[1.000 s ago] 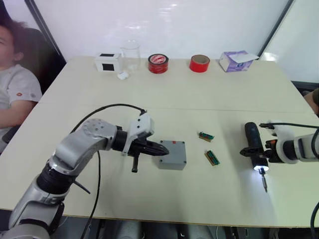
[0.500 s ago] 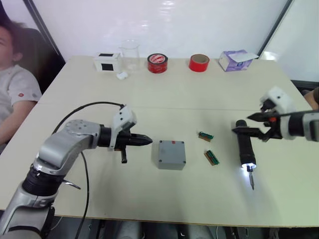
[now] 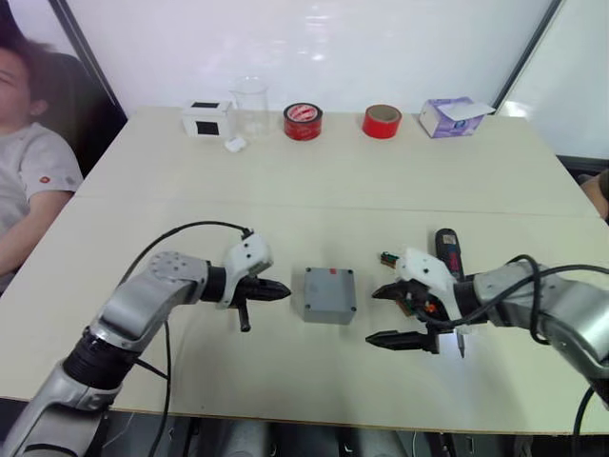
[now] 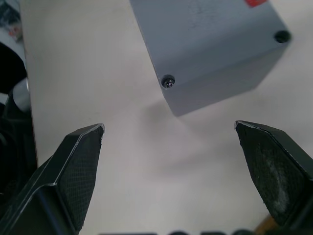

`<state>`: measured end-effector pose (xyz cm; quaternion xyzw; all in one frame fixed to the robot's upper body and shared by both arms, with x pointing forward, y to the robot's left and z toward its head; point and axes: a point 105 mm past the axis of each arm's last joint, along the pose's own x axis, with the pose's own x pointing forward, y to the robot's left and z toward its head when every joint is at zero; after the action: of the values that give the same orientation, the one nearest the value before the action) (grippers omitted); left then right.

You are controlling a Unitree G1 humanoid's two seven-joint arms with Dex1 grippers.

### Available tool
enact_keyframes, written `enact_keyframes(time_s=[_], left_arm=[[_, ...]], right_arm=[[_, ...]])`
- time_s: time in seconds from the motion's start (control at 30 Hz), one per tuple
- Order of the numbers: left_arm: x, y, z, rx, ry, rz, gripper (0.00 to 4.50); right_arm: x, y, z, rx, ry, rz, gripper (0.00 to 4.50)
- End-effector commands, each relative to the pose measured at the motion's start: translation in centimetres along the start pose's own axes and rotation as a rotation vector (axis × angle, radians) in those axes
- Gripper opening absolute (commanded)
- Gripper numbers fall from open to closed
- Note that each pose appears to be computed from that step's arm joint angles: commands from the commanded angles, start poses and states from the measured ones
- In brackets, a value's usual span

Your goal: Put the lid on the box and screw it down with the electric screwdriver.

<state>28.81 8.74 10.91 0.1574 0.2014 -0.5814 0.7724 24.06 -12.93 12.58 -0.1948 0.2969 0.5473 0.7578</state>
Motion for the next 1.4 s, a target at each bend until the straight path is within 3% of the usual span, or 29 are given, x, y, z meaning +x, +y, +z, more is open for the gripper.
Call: enact_keyframes(time_s=[0.03,0.47,0.67,0.73,0.83,1.03,1.4], left_arm=[[0.7,0.6,0.9,0.058,-0.015,0.014,0.00],[3.8,2.9,3.1,0.140,-0.069,0.043,0.00],[2.8,4.4,2.0,0.151,-0.011,0.121,0.00],[1.8,3.8,1.3,0.133,0.009,0.106,0.00],[0.9,1.0,0.0,0.094,0.031,-0.003,0.00],[1.2,-2.9,-0.6,0.055,0.038,-0.122,0.00],[2.4,0.4,0.9,0.072,0.001,0.063,0.00]], right_arm=[[0.8,0.3,0.5,-0.034,-0.006,0.019,4.45],[2.2,2.5,1.4,-0.012,-0.056,0.108,4.45],[0.8,1.8,1.4,-0.001,-0.049,0.060,4.45],[-0.1,0.5,1.0,-0.012,-0.023,-0.004,4.45],[-0.8,-2.1,0.0,-0.048,0.026,-0.107,4.45],[0.2,-4.1,0.5,-0.145,0.031,-0.120,4.45],[2.2,-1.1,1.2,-0.158,-0.017,0.032,4.45]])
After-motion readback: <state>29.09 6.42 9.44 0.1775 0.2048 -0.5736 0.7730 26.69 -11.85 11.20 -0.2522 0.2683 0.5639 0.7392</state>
